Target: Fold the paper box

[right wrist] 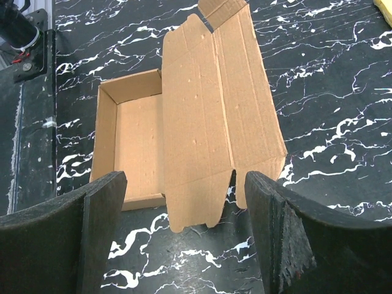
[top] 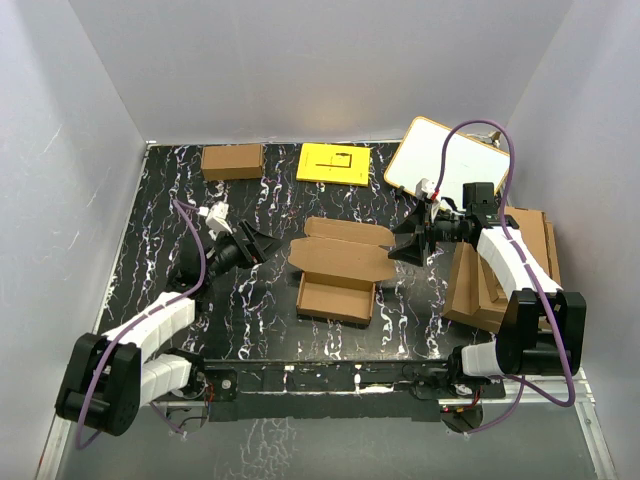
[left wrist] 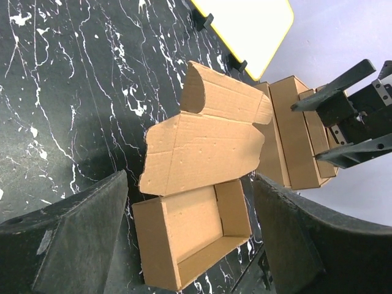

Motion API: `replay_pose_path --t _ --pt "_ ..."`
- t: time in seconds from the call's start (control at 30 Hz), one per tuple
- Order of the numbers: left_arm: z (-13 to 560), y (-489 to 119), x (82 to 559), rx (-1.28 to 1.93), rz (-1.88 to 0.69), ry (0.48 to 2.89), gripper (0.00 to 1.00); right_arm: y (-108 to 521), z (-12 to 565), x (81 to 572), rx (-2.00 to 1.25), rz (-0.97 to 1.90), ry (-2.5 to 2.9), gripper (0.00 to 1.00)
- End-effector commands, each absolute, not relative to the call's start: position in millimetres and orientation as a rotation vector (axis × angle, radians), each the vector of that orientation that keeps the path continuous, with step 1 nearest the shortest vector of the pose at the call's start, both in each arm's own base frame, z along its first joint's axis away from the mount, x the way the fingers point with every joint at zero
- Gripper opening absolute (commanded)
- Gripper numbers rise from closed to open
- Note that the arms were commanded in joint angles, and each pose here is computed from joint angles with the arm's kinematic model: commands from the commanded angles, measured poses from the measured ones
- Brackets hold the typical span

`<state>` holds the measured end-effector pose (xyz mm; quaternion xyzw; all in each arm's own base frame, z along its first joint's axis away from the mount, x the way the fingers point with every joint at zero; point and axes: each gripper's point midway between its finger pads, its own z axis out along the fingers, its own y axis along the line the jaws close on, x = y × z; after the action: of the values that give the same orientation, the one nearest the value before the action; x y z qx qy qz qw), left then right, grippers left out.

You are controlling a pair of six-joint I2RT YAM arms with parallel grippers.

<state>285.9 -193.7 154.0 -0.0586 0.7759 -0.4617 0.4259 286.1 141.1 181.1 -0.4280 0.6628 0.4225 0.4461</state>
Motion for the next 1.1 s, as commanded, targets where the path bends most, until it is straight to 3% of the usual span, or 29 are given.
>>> replay_pose_path --t 0.0,0.47,0.87,1.07 --pt "167 -200 289 -0.035 -1.213 1.883 0.82 143 195 284 -1.079 1.060 1.545 0.84" --pt "129 -188 315 0.129 -0.959 2.084 0.82 143 180 291 -0.970 1.126 1.638 0.83" --pt "112 -223 338 0.192 -1.190 2.128 0.71 141 164 303 -0.861 1.160 1.749 0.82" --pt "108 -235 334 0.213 -1.331 2.119 0.61 142 161 303 -0.847 1.181 1.765 0.81"
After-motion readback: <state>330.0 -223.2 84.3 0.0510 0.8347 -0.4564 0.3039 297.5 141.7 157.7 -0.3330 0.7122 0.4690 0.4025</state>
